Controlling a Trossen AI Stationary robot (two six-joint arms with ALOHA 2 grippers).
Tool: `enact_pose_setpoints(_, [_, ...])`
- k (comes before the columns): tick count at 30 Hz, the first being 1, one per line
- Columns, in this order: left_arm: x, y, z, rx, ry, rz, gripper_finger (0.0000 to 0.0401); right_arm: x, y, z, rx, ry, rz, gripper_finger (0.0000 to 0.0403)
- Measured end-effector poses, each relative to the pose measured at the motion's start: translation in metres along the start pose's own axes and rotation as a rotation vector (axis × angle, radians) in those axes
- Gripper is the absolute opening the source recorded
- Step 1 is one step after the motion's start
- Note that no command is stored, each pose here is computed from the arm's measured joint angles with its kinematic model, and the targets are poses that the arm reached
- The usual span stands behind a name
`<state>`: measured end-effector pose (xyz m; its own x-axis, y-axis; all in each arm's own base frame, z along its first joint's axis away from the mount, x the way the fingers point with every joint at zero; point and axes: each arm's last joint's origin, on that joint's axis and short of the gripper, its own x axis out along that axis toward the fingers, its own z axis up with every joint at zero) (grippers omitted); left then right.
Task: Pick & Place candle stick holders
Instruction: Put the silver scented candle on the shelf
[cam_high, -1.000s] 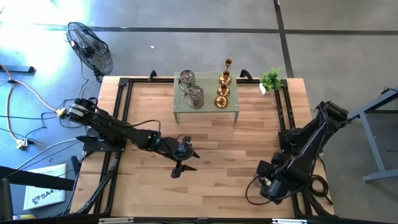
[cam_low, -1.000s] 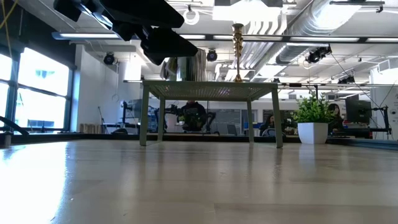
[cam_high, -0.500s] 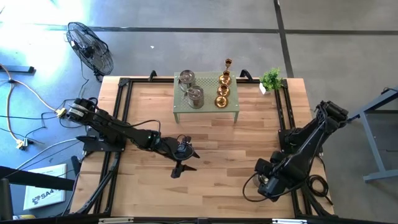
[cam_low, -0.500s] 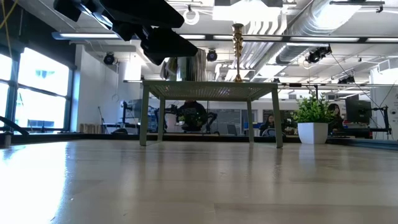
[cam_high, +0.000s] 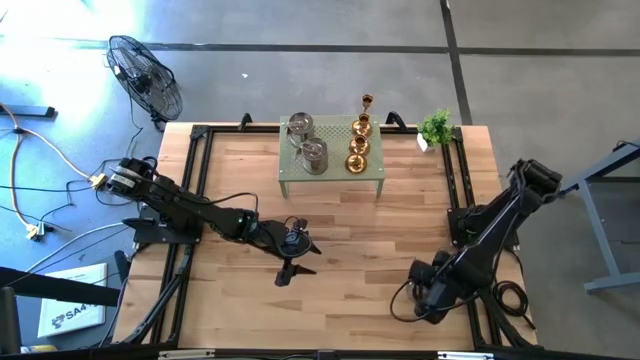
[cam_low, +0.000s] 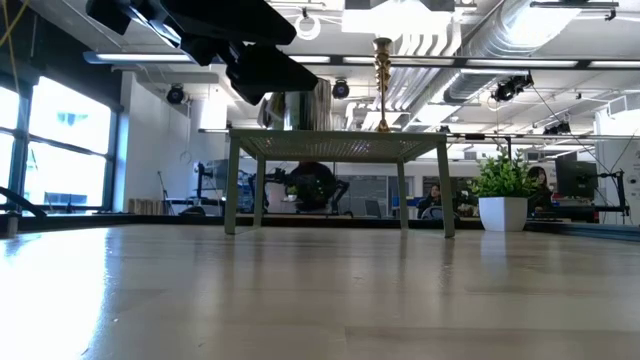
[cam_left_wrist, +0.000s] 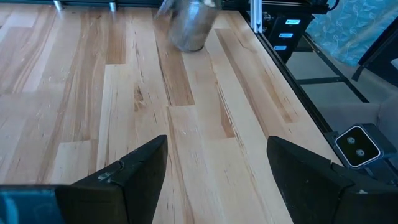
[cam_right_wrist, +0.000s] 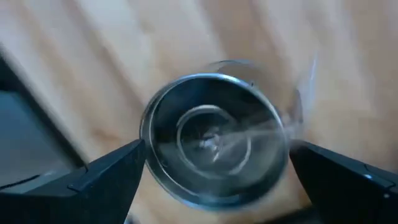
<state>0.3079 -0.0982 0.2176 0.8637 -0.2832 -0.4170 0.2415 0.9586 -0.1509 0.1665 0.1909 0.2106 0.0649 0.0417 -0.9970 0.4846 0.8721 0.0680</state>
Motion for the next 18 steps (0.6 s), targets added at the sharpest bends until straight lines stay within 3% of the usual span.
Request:
enact_pose_setpoints(8, [0.0,0.0,0.0,0.0,0.0,0.0,0.027,0.017,-0.006,0.004,-0.009,0.029,0.047,0.0393])
enact_pose_setpoints(18, [0.0,0.0,0.0,0.0,0.004,0.0,0.027,0.0,-0.019,0.004,0.011,-0.05,0.064,0.0392])
